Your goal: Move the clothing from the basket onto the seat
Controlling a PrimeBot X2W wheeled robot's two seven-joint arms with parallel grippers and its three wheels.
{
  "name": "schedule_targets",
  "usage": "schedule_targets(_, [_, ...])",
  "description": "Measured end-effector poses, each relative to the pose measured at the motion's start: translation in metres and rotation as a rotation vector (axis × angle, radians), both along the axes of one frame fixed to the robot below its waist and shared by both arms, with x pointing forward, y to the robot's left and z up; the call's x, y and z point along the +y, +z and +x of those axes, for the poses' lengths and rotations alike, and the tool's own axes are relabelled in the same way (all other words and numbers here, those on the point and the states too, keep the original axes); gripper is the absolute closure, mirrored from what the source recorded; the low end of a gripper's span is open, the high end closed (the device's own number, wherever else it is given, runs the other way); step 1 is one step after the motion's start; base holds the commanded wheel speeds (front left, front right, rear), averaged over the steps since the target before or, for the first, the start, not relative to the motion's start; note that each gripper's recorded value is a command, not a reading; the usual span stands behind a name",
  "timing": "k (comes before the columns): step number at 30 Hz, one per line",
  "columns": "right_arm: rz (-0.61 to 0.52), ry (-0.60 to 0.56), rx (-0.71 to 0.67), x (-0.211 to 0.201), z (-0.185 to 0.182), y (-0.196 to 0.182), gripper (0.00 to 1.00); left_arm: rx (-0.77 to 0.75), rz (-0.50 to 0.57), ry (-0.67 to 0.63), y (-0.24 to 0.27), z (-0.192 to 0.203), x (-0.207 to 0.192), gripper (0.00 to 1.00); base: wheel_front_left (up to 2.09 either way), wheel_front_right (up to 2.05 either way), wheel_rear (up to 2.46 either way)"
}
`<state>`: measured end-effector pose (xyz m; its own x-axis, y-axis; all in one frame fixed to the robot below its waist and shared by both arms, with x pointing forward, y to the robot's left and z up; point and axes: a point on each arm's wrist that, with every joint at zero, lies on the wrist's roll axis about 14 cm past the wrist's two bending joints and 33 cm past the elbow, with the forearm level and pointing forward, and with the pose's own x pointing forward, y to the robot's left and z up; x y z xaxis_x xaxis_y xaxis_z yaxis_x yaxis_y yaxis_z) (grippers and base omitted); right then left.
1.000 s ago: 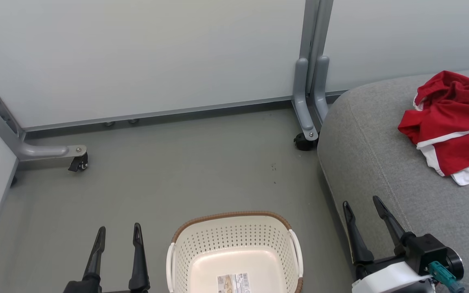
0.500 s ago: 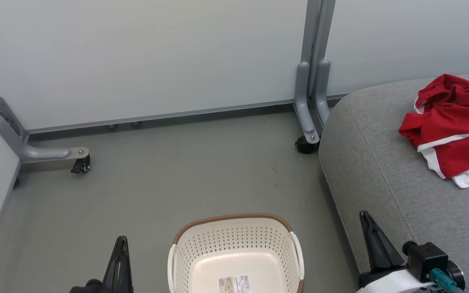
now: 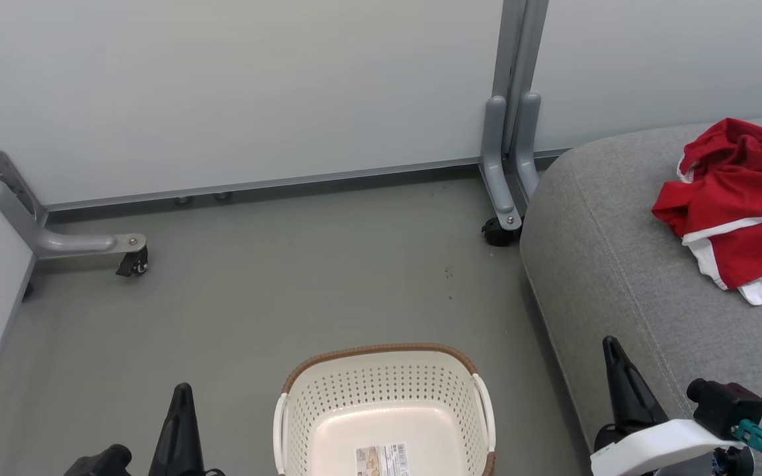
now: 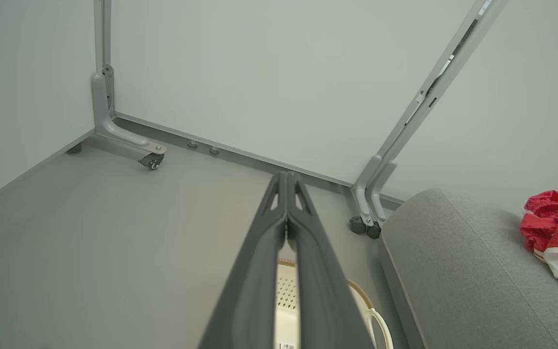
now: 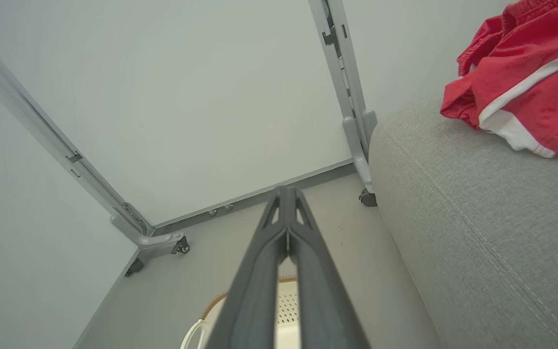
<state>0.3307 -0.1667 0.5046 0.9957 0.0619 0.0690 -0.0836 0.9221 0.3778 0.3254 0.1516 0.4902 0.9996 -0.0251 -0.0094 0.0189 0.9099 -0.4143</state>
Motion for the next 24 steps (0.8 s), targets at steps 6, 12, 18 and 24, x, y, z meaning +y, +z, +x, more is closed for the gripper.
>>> schedule_targets(6, [0.096, -0.014, 0.014, -0.006, 0.005, 0.000, 1.00, 0.023, -0.091, 0.009, -0.002, 0.006, 0.004, 1.00, 0.00, 0.00, 0.00])
schedule_targets(12, [0.190, -0.027, 0.033, -0.010, 0.008, -0.002, 1.00, 0.039, -0.183, 0.014, -0.003, 0.011, 0.008, 1.00, 0.00, 0.00, 0.00])
schedule_targets(18, [0.278, -0.036, 0.046, -0.014, 0.012, -0.003, 1.00, 0.048, -0.266, 0.022, -0.003, 0.016, 0.012, 1.00, 0.00, 0.00, 0.00])
schedule_targets(24, [0.363, -0.041, 0.054, -0.017, 0.017, -0.002, 1.00, 0.059, -0.352, 0.030, -0.004, 0.020, 0.015, 1.00, 0.00, 0.00, 0.00])
